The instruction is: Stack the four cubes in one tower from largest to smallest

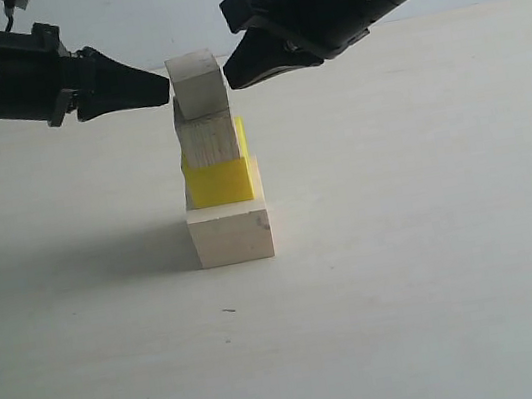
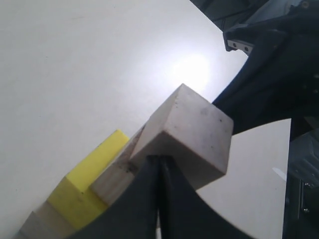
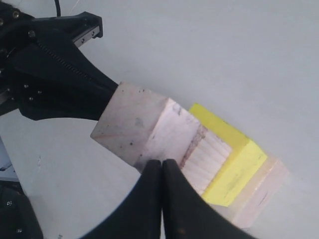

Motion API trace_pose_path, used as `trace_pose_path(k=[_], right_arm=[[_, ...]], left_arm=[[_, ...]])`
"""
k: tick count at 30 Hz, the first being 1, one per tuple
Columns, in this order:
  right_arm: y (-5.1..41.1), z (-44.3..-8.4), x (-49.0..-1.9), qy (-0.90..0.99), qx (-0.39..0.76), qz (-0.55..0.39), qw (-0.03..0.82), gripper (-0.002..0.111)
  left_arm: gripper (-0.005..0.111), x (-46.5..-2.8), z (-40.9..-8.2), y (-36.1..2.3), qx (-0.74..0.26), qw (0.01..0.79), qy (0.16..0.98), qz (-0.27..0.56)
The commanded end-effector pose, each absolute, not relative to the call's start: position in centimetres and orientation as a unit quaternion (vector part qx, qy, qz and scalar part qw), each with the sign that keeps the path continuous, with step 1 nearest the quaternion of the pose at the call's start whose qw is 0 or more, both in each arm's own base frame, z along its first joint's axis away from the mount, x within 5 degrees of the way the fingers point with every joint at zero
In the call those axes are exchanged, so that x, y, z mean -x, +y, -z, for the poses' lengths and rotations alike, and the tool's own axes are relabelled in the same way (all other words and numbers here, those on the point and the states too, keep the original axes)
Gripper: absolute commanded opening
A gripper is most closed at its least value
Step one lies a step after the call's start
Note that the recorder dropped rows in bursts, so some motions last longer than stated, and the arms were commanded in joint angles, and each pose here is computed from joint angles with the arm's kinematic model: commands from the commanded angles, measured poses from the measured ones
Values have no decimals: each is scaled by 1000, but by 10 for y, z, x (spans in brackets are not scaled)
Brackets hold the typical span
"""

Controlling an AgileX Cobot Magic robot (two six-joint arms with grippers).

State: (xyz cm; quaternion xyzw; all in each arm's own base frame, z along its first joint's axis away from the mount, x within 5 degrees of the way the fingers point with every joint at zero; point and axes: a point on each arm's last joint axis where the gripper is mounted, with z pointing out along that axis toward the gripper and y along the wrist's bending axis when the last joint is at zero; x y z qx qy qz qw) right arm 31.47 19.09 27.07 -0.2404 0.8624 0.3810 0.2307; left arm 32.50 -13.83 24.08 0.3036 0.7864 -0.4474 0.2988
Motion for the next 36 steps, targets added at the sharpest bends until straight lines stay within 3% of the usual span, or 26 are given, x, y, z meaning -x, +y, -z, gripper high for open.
trace_pose_path(k=[1,27,30,36], right_arm=[[192,-272,-313,859,255,-384,224,0],[193,-272,-316,860,250,-372,242,0],[194,-273,-308,856,267,-390,210,0],[189,-269,-314,873,255,-352,223,0]], left_arm=[[0,-325,-245,-138,-302,306,784,448],[0,-324,-245,-138,-306,301,784,448],[0,-325,-245,-138,-305,303,785,446],[0,-325,-245,-138,-305,303,785,446]])
